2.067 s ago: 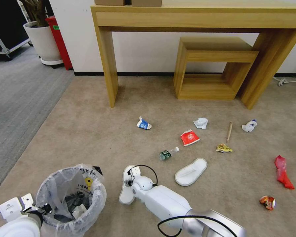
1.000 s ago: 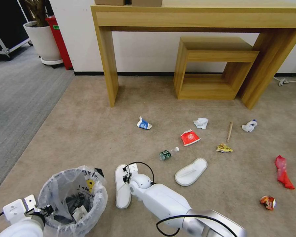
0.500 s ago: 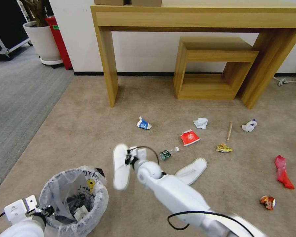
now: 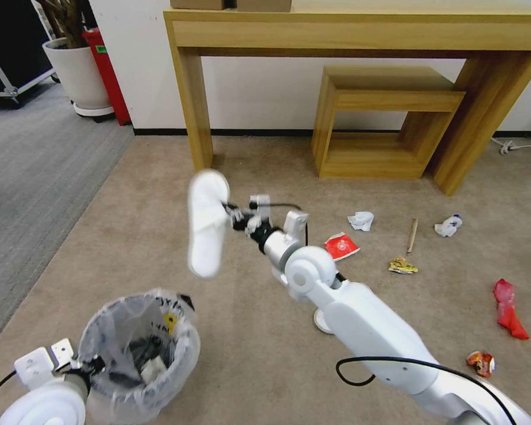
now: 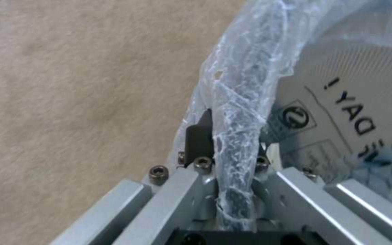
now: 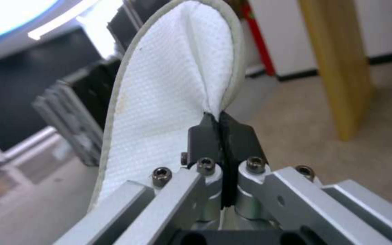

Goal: Pick up the trash bin and place the garbage on the floor into it.

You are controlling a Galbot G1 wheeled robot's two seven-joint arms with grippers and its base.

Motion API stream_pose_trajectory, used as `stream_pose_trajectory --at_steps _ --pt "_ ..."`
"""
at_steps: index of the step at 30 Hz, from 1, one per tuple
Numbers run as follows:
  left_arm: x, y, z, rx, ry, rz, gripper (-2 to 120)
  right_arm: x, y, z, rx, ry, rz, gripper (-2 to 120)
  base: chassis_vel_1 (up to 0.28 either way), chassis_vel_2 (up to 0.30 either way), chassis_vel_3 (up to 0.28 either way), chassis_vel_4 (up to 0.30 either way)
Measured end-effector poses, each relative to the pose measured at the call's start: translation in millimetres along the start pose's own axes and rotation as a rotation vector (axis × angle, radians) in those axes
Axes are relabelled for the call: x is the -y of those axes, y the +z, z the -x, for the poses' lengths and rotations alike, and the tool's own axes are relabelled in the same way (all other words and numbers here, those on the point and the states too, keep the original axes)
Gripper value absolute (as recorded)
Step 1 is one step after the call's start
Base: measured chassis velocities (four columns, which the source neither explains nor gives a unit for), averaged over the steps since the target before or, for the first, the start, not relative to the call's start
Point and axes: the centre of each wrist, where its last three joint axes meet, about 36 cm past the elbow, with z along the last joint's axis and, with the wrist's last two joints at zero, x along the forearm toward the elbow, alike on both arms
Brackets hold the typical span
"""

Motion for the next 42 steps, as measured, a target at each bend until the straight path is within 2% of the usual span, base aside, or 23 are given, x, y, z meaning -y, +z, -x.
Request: stream_pose_trajectory --at_steps 6,8,16,22,33,38,42 --pt "7.4 -4.5 2.6 0.003 0.028 -0.017 0 -20.0 8.9 -3.1 -0.011 -0.075 0.008 0 0.0 0.0 0.0 0.0" --pt "12.9 -7.8 2.6 0.007 0.041 -0.023 0 -27.8 24.3 -2.8 -0.042 -0.098 0.007 0 0.0 0.0 0.0 0.0" --pt "24.2 -15.1 0.4 0.002 0.061 -0.034 0 -36.2 64.1 4.6 -0.111 -0.129 -0.007 0 0.0 0.0 0.0 0.0" --pt "24.7 -15.9 -2.2 0.003 0.064 -0.027 0 -34.7 85.1 8.5 -0.125 -0.144 -0.035 0 0.0 0.0 0.0 0.0" --pt "27.9 -15.6 -5.3 -0.013 0.067 -0.012 0 -20.6 124.4 8.3 -0.113 -0.192 -0.202 0 0.0 0.0 0.0 0.0" --pt "29.3 -14.4 -6.2 -0.018 0.072 -0.005 0 -14.5 135.6 7.8 -0.089 -0.212 -0.265 0 0.0 0.0 0.0 0.0" --pt "30.6 -12.8 -4.3 -0.024 0.07 0.001 0 -13.8 137.9 8.3 -0.079 -0.22 -0.273 0 0.0 0.0 0.0 0.0"
